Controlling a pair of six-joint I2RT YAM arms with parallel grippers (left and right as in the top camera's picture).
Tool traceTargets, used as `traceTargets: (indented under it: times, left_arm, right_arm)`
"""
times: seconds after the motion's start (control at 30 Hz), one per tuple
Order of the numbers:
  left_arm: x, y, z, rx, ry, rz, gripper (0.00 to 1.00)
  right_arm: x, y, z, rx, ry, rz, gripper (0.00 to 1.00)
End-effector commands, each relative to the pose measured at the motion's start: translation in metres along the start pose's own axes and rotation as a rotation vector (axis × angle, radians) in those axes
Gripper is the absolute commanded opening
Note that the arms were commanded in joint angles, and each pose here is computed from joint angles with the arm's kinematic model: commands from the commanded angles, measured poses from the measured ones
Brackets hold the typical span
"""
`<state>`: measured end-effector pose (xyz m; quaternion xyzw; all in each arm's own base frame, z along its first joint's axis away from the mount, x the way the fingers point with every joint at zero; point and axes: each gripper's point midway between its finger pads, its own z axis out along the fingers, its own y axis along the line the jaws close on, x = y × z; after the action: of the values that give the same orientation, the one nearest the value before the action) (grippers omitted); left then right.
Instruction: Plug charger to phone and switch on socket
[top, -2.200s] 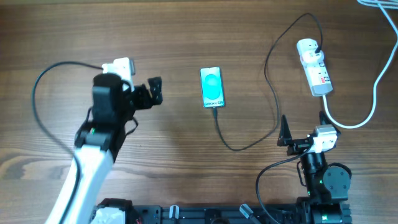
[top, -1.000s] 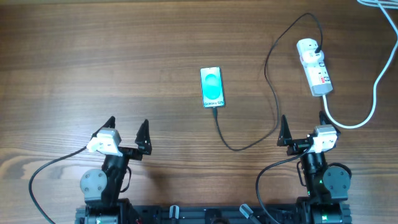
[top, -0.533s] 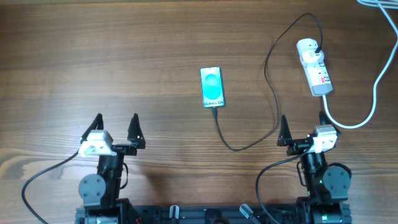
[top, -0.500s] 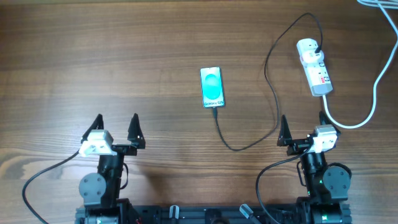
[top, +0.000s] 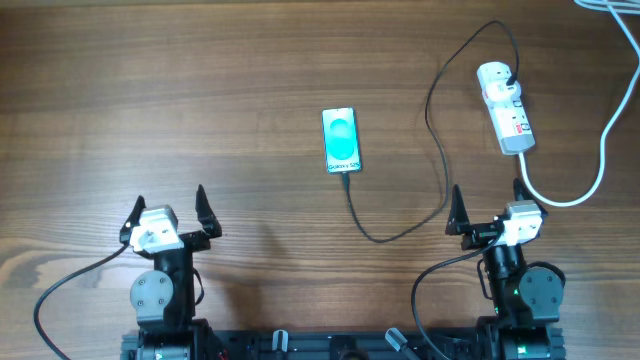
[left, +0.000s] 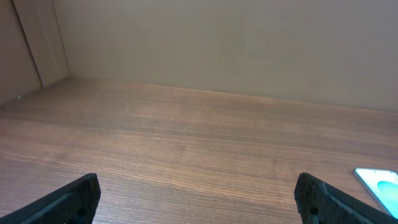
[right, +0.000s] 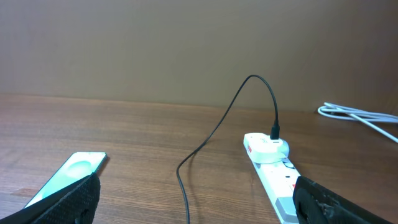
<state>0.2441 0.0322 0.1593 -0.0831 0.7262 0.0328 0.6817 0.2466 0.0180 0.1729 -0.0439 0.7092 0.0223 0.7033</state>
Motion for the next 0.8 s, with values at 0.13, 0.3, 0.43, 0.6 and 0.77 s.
traceTargets:
  times: [0.13,0.3,0.43,0.6,0.77]
  left_arm:
    - [0.001,-0.005,0.0,0.029,0.002,0.024,1.0]
    - [0.002,-0.008,-0.001,0.047,0.004,0.025,1.0]
    - [0.002,-0.009,-0.001,0.051,0.005,0.025,1.0]
    - [0.003,-0.012,-0.001,0.067,0.007,0.042,1.0]
    - [0.004,-0.014,-0.001,0.079,0.009,0.076,1.0]
  right_arm:
    - [-0.002,-0.002,-0.001,0.011,-0.011,0.004,1.0]
    - [-0.002,-0.002,-0.001,0.011,-0.011,0.005,1.0]
    - [-0.002,-0.002,-0.001,0.011,-0.011,0.005,1.0]
    - [-0.002,-0.002,-0.001,0.011,-0.011,0.005,1.0]
    - [-0.002,-0.002,-0.001,0.011,-0.011,0.005,1.0]
